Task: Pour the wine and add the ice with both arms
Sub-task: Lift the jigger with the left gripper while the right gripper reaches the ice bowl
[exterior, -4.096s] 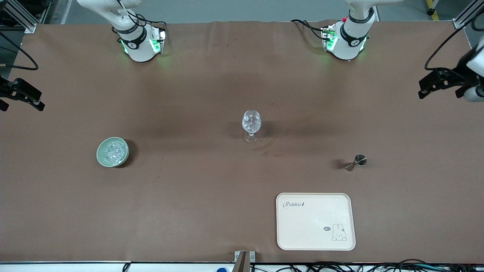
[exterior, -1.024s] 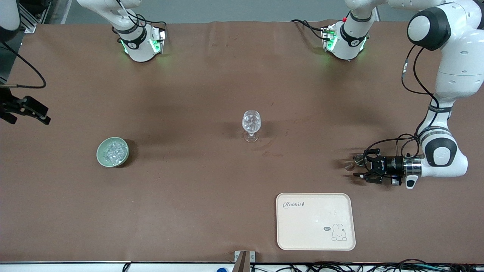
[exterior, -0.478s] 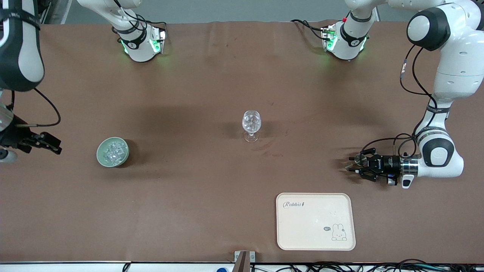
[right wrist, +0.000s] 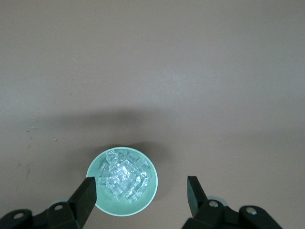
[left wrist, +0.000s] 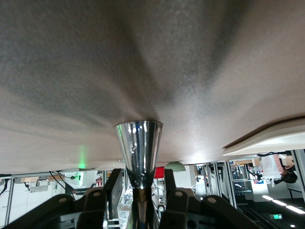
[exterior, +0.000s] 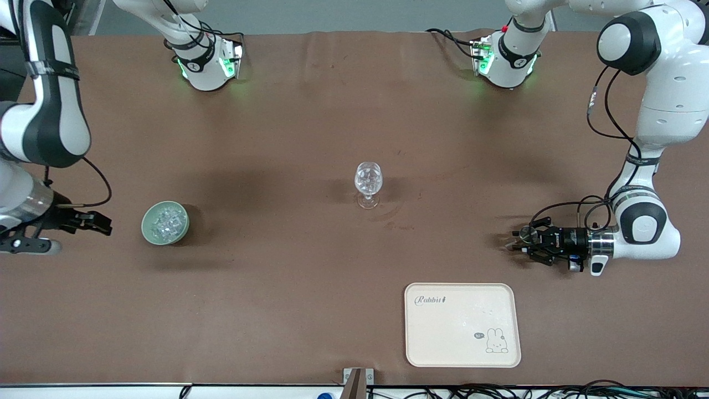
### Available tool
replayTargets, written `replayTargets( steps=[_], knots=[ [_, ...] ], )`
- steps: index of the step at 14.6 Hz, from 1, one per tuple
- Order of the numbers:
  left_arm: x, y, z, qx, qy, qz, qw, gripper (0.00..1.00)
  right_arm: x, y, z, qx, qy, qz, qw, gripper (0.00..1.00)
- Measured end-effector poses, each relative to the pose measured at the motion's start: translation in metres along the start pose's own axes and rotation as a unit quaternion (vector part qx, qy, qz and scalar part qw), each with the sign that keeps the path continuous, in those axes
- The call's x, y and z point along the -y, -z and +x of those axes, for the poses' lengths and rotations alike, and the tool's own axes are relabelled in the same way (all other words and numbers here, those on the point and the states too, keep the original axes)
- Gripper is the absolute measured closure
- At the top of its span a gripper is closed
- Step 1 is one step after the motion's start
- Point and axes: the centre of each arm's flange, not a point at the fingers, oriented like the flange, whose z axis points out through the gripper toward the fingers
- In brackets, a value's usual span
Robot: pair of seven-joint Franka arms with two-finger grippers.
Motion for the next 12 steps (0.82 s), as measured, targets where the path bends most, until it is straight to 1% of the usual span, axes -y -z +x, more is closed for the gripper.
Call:
replayTargets(
  steps=[1,2,4,6,8,10,11,12],
  knots=[
    [0.000,0.000,0.000,0.000,0.000,0.000,1.000,0.68,0.002,-0.015,-0.004,-0.001,0.002,0.000,1.000,0.17],
    [0.000,-0.001,0.001,0.000,0.000,0.000,1.000,0.69,0.005,-0.030,-0.009,0.000,0.003,0.001,1.000,0.17],
    [0.001,0.000,-0.001,0.004,0.000,0.002,1.000,0.78,0.010,-0.056,-0.019,0.012,0.006,0.003,1.000,0.20],
    [0.000,0.000,-0.002,0.004,-0.002,0.002,1.000,0.78,0.017,-0.078,-0.028,0.025,0.005,0.010,1.000,0.23],
    [-0.006,-0.004,-0.008,0.008,-0.009,0.003,1.000,0.78,0.019,-0.089,-0.033,0.028,0.003,0.013,1.000,0.25],
    [-0.017,-0.016,-0.028,0.019,-0.015,0.007,1.000,0.78,0.019,-0.096,-0.035,0.033,0.001,0.015,0.999,0.26],
    [-0.025,-0.023,-0.043,0.026,-0.013,0.011,1.000,0.78,0.019,-0.099,-0.036,0.033,0.001,0.015,0.999,0.31],
    [-0.032,-0.031,-0.061,0.033,-0.011,0.016,0.999,0.78,0.020,-0.102,-0.036,0.032,0.001,0.015,0.999,0.31]
  ],
)
